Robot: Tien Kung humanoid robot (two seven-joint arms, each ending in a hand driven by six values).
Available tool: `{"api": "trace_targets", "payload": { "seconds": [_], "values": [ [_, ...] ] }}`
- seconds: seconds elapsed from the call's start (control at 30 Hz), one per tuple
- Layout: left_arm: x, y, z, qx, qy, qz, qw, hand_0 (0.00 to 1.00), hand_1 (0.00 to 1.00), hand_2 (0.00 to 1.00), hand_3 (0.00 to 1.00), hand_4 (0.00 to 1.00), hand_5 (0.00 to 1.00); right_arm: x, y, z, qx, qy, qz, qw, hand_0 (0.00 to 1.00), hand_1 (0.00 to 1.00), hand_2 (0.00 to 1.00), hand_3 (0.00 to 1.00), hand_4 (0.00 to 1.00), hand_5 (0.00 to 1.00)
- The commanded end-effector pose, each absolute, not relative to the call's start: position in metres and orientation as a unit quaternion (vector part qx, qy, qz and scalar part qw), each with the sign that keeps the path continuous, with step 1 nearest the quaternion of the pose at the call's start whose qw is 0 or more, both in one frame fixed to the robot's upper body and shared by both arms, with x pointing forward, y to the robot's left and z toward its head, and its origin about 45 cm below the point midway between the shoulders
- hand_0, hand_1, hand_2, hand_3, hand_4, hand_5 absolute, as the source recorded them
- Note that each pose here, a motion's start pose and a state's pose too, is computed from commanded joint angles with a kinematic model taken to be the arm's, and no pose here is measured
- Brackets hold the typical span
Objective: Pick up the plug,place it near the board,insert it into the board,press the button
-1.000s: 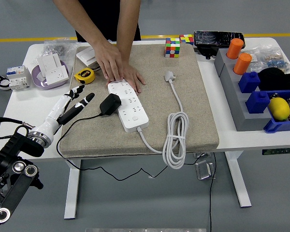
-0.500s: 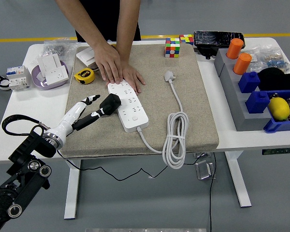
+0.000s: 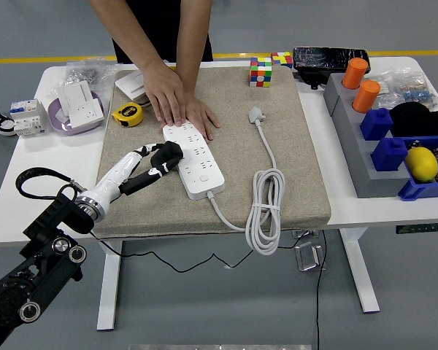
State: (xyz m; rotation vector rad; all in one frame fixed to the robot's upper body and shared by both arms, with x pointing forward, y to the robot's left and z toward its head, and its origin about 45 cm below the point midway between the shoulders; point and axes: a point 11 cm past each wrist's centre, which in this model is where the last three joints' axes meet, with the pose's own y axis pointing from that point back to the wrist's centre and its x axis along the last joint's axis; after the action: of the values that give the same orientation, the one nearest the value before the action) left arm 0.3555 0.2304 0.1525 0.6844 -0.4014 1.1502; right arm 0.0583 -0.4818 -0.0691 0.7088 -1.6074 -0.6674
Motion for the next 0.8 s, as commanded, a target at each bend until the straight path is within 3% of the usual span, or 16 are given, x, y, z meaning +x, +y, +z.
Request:
{"api": "trace_targets", "payload": {
  "seconds": [0.8],
  "values": [
    [0.365,0.224,0.146,0.324,-0.188,0.514,0.772,0.998,0.998,0.976,0.929,0.998,0.998,0.059,-0.481,-0.069,0.305,-0.691,-0.287,0.589,0.998,0.893,0.825,0.837,0.998,0.998]
  ]
}}
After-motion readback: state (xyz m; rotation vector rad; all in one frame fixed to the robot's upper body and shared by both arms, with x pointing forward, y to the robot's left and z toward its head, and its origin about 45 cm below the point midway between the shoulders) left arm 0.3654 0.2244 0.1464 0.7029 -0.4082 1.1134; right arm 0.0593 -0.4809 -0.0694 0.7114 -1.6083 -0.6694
